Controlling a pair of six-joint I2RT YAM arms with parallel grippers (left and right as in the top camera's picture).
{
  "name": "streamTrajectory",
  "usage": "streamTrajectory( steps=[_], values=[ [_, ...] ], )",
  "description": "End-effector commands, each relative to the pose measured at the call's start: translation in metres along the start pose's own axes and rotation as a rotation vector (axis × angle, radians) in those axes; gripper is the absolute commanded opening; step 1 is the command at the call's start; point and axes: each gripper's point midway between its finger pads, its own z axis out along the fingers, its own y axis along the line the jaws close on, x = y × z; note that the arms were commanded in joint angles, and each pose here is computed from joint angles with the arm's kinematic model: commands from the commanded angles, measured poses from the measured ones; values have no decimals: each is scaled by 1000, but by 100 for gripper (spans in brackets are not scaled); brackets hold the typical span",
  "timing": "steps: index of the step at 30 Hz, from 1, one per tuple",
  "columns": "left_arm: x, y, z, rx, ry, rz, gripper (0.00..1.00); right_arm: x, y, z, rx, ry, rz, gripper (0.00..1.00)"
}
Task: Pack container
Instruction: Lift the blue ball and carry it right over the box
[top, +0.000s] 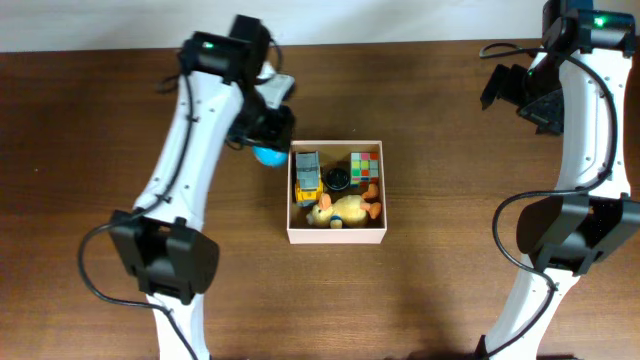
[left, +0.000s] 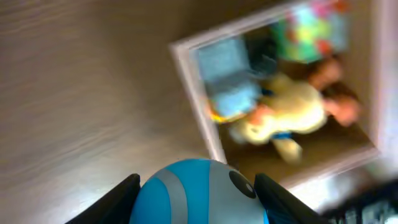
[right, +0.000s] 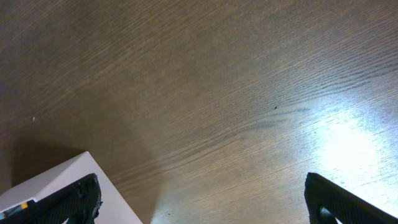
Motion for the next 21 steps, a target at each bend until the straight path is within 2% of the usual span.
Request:
streamTrajectory(
  steps=[1, 4, 8, 10, 21],
  values=[
    [9, -47, 2, 78, 35, 251, 58, -1, 3, -22, -23, -56, 6, 99],
    [19, -67, 7, 65, 72, 374, 58, -1, 3, -22, -23, -57, 6, 99],
    [21, -71, 13, -45, 95, 445, 58, -1, 3, -22, -23, -56, 6, 99],
    [22, -74, 19, -50, 106, 490, 58, -1, 3, -22, -23, -56, 6, 99],
    [51, -56, 89, -27, 254, 536, 58, -1, 3, -22, -23, -56, 6, 99]
  ],
)
